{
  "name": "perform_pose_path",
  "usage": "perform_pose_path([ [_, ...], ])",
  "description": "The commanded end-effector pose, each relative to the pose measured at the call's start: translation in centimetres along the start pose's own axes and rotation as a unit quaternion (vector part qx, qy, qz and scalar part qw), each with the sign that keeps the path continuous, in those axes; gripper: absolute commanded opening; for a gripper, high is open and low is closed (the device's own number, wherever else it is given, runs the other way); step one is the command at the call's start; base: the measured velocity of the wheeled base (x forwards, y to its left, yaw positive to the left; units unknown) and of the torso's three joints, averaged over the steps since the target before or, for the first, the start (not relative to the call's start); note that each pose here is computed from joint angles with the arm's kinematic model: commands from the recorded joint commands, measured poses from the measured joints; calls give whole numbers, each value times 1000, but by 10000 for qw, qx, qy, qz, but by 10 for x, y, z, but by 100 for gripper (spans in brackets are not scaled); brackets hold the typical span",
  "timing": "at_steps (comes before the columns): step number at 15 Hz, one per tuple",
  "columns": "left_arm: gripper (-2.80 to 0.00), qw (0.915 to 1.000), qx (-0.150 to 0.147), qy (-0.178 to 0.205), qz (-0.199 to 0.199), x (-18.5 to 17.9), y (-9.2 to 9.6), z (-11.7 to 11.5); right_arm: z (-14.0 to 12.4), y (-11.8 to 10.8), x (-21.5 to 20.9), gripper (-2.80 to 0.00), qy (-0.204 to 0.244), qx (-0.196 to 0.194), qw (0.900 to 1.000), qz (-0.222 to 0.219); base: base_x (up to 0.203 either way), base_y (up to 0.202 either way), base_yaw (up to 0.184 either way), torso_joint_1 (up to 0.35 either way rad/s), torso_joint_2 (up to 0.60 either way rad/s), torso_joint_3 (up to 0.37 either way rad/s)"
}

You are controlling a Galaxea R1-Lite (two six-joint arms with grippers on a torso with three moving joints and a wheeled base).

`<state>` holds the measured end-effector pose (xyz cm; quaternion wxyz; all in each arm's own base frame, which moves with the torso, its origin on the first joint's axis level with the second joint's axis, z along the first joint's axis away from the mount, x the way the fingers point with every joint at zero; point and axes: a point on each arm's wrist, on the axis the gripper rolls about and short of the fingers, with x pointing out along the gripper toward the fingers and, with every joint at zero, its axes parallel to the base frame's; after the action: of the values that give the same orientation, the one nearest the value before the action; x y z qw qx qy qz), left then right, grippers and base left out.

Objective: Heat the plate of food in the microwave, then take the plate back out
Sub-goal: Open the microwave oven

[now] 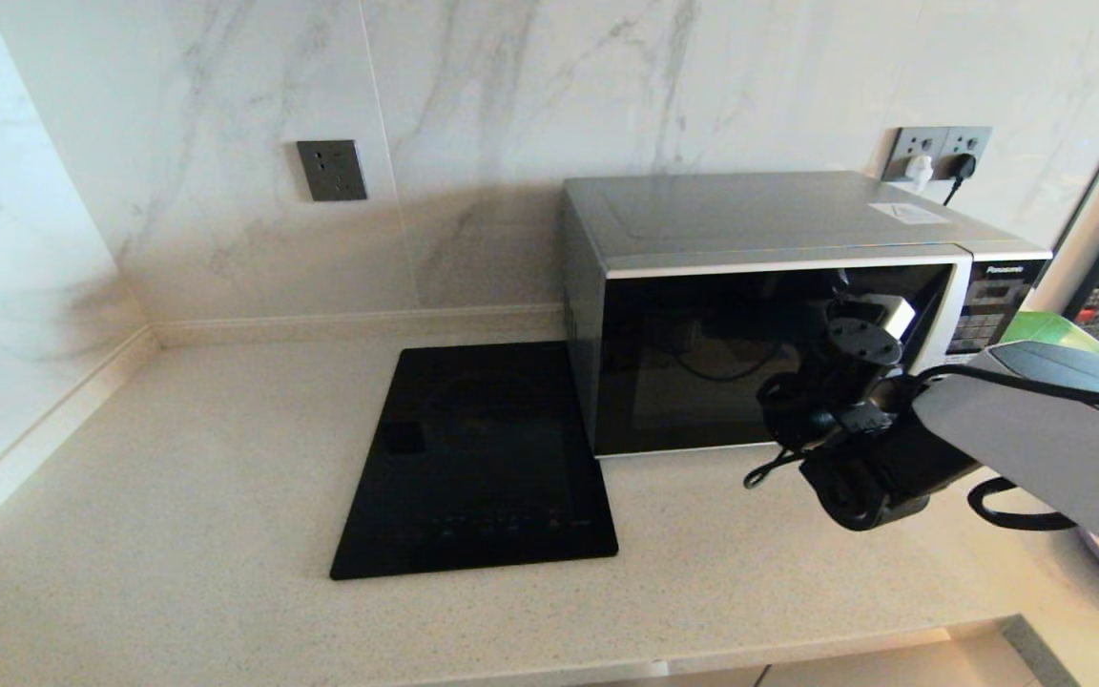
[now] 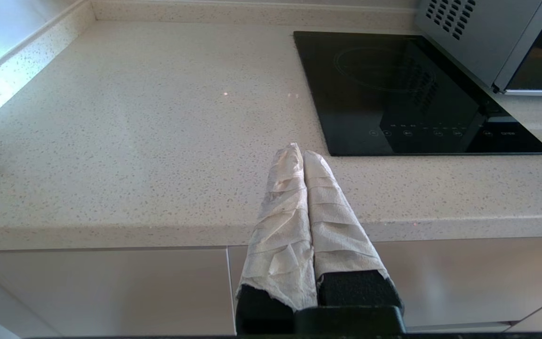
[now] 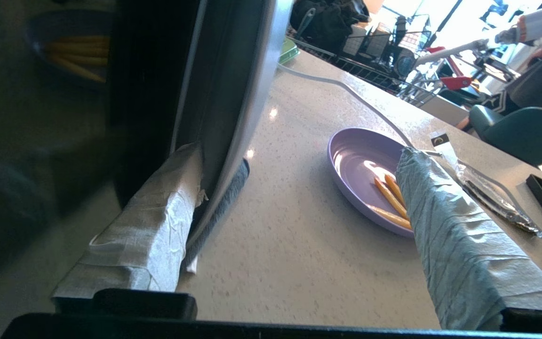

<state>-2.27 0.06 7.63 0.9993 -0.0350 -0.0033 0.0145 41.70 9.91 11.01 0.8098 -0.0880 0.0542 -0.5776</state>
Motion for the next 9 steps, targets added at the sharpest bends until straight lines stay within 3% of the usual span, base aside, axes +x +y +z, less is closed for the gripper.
perform_pose_path([
  [1, -280, 10000, -3, -3, 4, 0, 0, 0, -1, 4, 7, 0, 33, 18, 9999, -118, 0, 0, 0, 0, 0, 0],
  [9, -280, 10000, -3, -3, 4, 0, 0, 0, 8, 4, 14, 0, 41, 75, 9998, -195, 0, 0, 0, 0, 0, 0],
])
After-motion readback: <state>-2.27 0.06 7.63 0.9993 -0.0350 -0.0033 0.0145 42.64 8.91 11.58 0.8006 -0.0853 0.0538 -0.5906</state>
